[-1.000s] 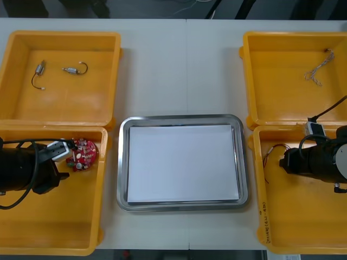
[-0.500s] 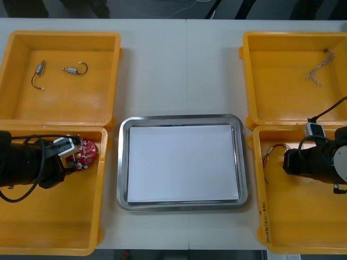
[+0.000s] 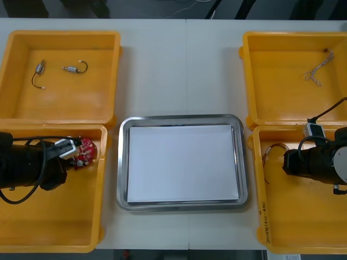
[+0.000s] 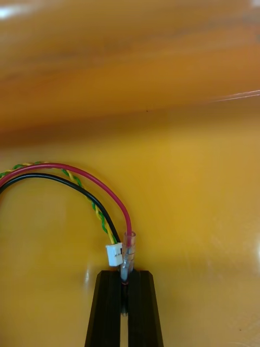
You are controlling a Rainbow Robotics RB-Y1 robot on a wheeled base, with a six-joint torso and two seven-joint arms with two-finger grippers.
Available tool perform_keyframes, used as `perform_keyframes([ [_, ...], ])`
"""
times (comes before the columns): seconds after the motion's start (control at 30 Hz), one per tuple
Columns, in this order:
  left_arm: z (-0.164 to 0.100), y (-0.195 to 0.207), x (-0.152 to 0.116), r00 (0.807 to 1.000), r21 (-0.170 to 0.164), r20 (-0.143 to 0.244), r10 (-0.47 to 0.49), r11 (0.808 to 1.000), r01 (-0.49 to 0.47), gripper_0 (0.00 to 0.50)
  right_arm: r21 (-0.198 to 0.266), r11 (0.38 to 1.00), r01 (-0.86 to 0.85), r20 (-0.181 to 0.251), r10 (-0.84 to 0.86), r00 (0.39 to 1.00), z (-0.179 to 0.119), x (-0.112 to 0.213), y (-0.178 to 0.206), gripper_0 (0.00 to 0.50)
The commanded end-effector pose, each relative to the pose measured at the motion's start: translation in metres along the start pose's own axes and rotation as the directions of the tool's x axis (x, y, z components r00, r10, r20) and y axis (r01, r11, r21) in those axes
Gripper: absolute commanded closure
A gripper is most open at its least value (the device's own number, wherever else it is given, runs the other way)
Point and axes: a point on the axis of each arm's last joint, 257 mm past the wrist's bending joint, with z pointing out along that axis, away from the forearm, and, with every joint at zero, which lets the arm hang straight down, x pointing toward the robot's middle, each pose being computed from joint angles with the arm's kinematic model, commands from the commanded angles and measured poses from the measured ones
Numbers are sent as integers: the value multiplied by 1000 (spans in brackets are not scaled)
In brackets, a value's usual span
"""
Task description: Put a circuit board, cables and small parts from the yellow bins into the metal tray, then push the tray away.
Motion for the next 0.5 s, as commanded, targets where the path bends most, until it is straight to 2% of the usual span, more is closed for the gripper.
perform_keyframes([
  [0.03, -7, 14, -5, 980, -18, -6, 200, 980, -200, 500, 9, 999, 47, 8, -47, 999, -11, 4, -5, 500],
  [0.4, -8, 11, -5, 982, -7, 0, 187, 982, -187, 500, 33, 998, 56, 20, -57, 998, -47, -8, -15, 500],
  [0.5, -9, 6, -10, 983, 1, 14, 183, 983, -183, 500, 42, 998, 55, 14, -56, 998, -53, -8, -19, 500],
])
